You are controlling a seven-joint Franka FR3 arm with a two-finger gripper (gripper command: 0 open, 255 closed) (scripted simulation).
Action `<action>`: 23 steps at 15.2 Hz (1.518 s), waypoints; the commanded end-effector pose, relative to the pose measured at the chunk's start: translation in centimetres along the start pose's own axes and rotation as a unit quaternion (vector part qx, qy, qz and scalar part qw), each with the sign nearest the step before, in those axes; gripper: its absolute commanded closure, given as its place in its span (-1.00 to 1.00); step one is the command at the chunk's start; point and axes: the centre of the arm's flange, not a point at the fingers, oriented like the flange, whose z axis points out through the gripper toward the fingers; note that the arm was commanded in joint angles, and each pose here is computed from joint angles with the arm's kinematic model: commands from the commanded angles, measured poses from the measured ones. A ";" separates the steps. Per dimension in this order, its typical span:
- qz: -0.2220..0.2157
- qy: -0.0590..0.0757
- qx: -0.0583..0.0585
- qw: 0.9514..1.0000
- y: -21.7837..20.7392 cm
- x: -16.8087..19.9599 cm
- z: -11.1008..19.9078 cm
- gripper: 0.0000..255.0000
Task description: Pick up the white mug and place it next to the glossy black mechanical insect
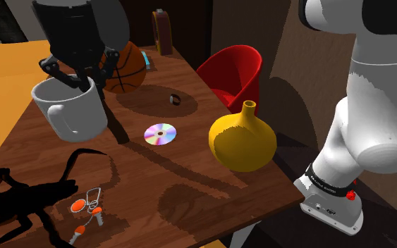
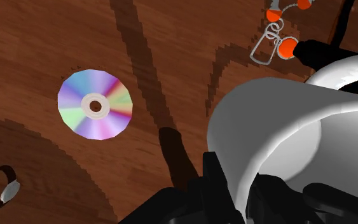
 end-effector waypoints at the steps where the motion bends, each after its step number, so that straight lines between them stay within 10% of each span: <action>1: 0.000 0.000 0.000 1.000 0.0 -0.1 1.0 1.00; 23: 0.000 0.000 0.000 1.000 0.4 -1.1 12.6 1.00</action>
